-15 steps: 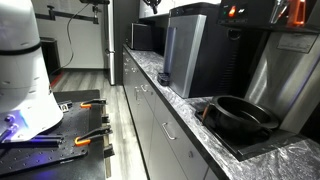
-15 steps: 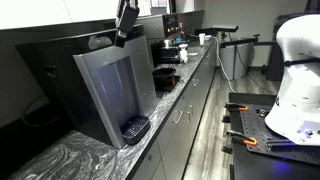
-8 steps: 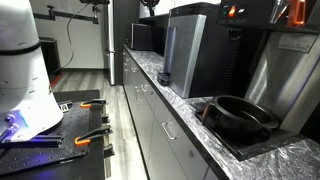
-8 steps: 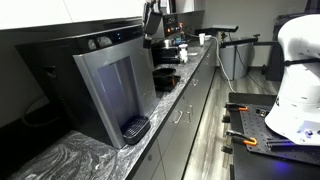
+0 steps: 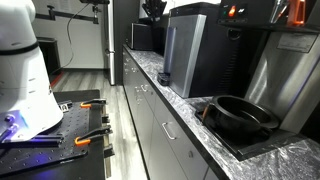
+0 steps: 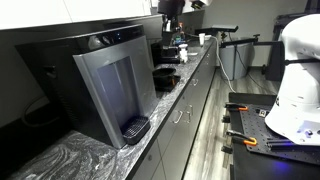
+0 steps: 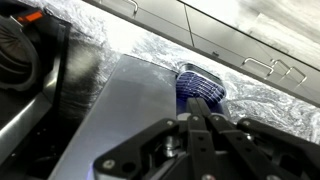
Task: Press the button on the water dispenser
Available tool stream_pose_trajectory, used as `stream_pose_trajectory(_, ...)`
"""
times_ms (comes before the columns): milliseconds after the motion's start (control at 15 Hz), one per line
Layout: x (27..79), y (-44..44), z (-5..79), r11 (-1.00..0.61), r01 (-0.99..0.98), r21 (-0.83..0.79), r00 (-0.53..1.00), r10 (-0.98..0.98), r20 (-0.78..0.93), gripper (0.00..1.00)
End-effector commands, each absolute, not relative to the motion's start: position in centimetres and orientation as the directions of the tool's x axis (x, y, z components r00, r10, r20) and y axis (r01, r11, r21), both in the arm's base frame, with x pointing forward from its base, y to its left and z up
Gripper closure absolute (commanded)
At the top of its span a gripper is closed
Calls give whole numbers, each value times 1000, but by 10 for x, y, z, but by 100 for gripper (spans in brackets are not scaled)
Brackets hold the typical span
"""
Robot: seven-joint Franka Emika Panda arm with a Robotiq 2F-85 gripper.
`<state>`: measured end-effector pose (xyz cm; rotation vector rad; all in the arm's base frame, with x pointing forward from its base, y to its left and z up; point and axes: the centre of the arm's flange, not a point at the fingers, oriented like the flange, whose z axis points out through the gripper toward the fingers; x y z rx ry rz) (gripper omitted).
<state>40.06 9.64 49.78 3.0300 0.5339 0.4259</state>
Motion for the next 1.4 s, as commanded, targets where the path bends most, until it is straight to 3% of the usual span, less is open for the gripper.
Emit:
stream_pose_trajectory(0, 382, 75, 491, -970, 226, 92, 941, 242, 237, 100)
stream_pose_trajectory(600, 370, 56, 473, -988, 144, 59, 968, 153, 201, 100)
stream_pose_trajectory(733, 366, 54, 469, -988, 147, 54, 967, 155, 201, 73)
stream_pose_trajectory(1333, 324, 28, 449, -992, 128, 13, 967, 127, 220, 7)
